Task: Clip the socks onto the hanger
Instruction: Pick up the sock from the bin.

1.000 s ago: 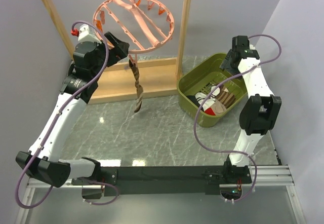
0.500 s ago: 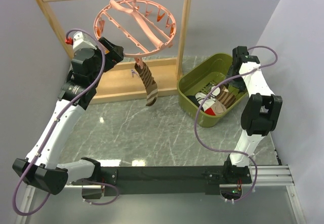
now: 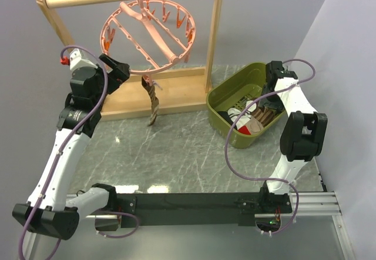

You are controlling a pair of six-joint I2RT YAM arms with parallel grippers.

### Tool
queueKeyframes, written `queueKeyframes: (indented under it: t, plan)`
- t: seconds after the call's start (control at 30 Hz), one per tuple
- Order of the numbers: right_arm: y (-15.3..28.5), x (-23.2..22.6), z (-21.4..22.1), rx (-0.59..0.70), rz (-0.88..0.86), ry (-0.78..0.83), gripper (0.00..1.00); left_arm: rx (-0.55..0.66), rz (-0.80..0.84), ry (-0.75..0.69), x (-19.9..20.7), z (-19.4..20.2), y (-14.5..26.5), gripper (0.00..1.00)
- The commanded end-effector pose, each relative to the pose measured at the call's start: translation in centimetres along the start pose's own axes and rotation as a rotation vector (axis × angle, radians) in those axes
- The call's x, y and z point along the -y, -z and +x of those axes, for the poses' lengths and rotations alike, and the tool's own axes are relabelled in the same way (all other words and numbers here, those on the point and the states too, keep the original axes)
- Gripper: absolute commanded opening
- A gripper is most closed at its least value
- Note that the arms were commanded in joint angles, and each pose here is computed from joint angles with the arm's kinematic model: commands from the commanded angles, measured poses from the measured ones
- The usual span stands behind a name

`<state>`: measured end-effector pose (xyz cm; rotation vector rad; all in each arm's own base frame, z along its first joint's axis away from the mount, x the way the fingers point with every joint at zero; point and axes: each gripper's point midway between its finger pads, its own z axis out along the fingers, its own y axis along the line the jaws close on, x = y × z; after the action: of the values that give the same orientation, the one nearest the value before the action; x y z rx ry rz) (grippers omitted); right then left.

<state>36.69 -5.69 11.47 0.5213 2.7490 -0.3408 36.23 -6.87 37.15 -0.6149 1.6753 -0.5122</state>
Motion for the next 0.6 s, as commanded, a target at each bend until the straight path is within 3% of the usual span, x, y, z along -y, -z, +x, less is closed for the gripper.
queueKeyframes:
  t: [0.0, 0.27, 0.43, 0.57]
  plan:
    - [0.8, 0.1, -0.7, 0.053, 0.034, 0.047, 0.60, -0.069, -0.017, -0.072, -1.5, 1.4, 1.5, 0.95]
    - [-0.7, -1.8, -1.0, 0.066, 0.057, 0.108, 0.55, -0.063, 0.027, -0.138, -0.7, 0.3, 2.1, 0.95]
    - [-0.7, -1.5, -2.2, 0.083, 0.095, 0.108, 0.44, -0.054, 0.025, -0.191, -0.7, -0.5, 2.9, 0.95]
    - [-0.5, 0.2, -3.1, 0.100, 0.204, 0.115, 0.48, -0.027, 0.036, -0.224, -0.9, -1.0, 3.7, 0.96]
